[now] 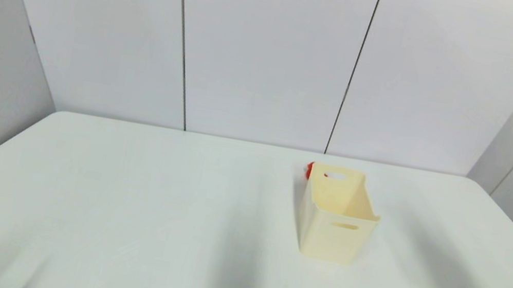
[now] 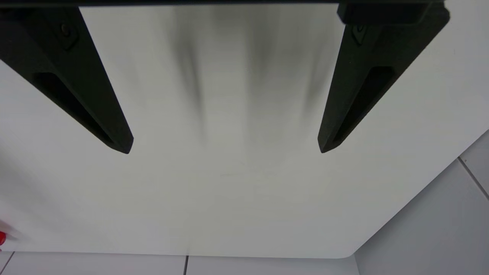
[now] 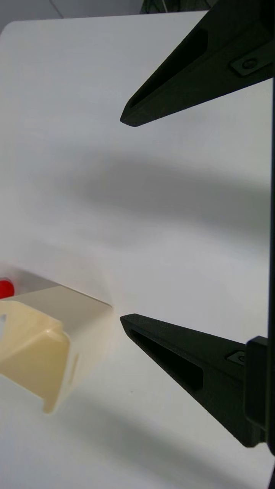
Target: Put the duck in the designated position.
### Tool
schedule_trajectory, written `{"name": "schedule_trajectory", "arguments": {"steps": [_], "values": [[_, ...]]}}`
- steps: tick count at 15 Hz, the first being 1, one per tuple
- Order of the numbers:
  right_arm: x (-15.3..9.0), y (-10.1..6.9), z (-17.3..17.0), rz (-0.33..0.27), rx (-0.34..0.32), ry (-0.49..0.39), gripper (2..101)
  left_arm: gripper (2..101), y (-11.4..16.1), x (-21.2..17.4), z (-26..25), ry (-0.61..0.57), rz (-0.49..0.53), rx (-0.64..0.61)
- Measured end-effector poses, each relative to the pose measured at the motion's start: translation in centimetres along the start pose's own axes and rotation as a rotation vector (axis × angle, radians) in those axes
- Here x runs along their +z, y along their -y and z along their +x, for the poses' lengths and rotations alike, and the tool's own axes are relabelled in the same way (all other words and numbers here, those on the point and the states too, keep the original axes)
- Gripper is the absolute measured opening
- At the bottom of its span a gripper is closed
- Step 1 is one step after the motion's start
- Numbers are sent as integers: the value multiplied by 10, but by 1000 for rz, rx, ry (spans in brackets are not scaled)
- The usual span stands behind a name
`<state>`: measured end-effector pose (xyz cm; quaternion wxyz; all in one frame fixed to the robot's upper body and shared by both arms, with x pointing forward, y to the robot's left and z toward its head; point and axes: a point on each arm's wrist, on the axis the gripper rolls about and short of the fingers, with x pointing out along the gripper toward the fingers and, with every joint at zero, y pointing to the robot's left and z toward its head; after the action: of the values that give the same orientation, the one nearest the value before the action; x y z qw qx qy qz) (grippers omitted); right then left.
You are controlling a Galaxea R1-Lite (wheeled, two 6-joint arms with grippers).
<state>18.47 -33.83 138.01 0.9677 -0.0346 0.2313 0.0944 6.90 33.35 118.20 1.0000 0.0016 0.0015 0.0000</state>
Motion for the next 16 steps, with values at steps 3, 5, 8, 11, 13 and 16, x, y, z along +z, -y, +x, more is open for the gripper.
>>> {"name": "schedule_trajectory", "arguments": {"steps": [3, 5, 8, 11, 13, 16], "values": [[-40, -10, -22, 14, -70, 53, 971, 979, 0, 0, 0, 0, 0, 0], [-65, -13, -26, 11, -139, 87, 971, 979, 0, 0, 0, 0, 0, 0], [-98, -16, -26, 2, -243, 164, 971, 979, 0, 0, 0, 0, 0, 0], [-128, -18, -24, -5, -292, 227, 971, 979, 0, 0, 0, 0, 0, 0], [-144, -20, -24, -12, -289, 264, 971, 979, 0, 0, 0, 0, 0, 0], [-166, -21, -19, -20, -276, 322, 971, 979, 0, 0, 0, 0, 0, 0]]}}
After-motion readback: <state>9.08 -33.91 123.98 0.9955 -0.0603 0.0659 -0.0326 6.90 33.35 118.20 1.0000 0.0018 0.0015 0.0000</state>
